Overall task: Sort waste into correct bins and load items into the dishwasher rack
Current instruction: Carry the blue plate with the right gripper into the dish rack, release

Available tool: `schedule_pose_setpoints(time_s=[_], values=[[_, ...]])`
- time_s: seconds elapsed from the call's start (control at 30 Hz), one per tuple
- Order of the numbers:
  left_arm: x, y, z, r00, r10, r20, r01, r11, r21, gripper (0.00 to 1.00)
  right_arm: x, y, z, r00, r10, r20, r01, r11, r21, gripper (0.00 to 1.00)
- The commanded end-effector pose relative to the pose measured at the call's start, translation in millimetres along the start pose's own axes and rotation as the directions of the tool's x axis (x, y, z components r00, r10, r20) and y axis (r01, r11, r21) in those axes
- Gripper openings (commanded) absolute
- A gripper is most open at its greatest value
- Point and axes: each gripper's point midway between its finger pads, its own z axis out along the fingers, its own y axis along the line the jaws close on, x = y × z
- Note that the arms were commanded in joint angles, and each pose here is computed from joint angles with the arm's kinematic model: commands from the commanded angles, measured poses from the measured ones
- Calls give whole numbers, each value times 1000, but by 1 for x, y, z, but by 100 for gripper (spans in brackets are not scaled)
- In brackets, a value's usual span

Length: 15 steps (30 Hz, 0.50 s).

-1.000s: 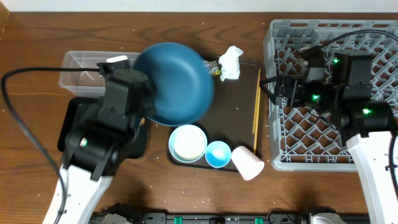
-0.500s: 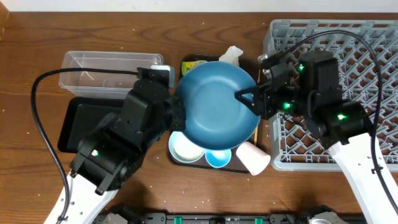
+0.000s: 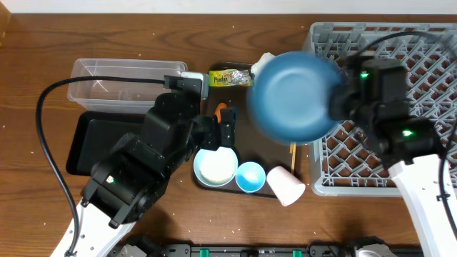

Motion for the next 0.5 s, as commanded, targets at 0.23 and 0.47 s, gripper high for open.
schedule_pose_setpoints(time_s=[0.23,0.47], values=[[-7,-1,-15,999,18,35,-18,1000,11,98,-65,-200,-95,959,-74,275,-216,440,872,1],[-6,-1,-22,999,17,41,-18,1000,18,98,-101,-228,-63,962,-270,31,82,398,914,1]])
